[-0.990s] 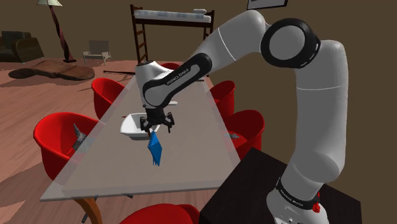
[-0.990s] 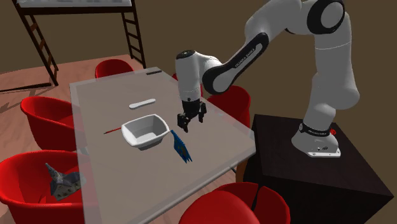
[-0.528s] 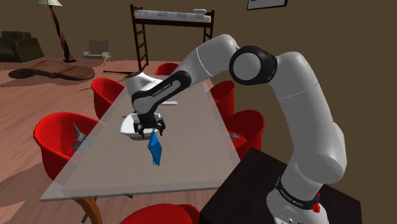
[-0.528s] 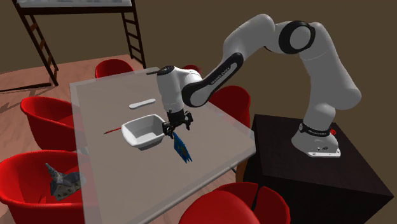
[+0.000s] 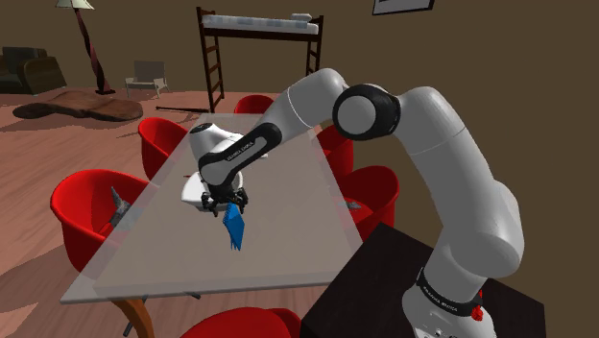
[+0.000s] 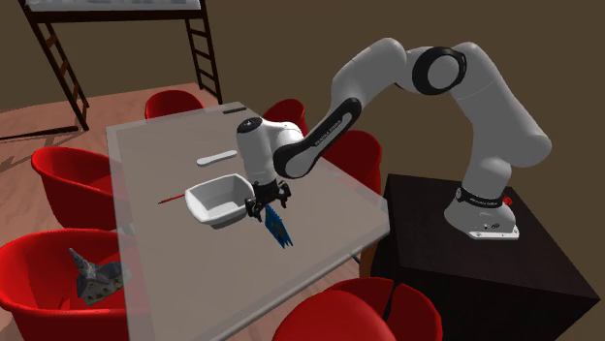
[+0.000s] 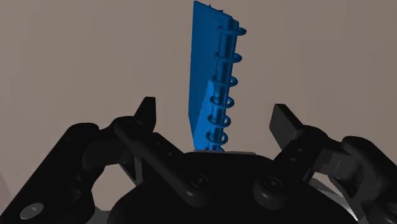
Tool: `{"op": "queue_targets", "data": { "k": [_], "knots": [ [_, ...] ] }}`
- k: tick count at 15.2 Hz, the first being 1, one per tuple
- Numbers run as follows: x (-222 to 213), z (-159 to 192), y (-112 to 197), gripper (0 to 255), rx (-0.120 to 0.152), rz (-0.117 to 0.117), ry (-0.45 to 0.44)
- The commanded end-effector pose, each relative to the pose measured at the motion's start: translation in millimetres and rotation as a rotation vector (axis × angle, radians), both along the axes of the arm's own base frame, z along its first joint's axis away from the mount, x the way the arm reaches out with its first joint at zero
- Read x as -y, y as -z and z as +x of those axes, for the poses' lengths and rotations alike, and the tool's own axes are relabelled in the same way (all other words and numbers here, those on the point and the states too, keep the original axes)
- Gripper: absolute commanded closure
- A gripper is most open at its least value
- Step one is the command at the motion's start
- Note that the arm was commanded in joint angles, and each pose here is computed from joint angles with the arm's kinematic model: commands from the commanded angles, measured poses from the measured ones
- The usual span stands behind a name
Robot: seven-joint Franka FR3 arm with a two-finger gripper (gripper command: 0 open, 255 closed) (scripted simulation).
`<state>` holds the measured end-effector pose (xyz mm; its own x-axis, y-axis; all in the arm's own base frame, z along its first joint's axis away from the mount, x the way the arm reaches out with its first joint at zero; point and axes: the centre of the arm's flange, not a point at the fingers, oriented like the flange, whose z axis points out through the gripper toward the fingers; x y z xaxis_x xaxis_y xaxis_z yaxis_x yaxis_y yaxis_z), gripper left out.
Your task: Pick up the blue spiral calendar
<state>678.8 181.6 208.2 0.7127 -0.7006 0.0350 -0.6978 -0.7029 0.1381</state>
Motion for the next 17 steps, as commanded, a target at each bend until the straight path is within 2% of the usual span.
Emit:
{"op": "queue_targets", "data": {
  "k": [1, 2, 3, 12, 17],
  "knots": [
    [-0.6, 0.1, 5.9, 0, 0.000, 0.000, 0.000],
    [-0.6, 0.2, 5.8, 0, 0.000, 0.000, 0.000],
    [-0.6, 0.5, 5.7, 255, 0.000, 0.000, 0.000],
    [-0.6, 0.2, 5.8, 255, 0.000, 0.000, 0.000],
    [-0.6, 0.2, -20.5, 255, 0.000, 0.000, 0.000]
  ]
}}
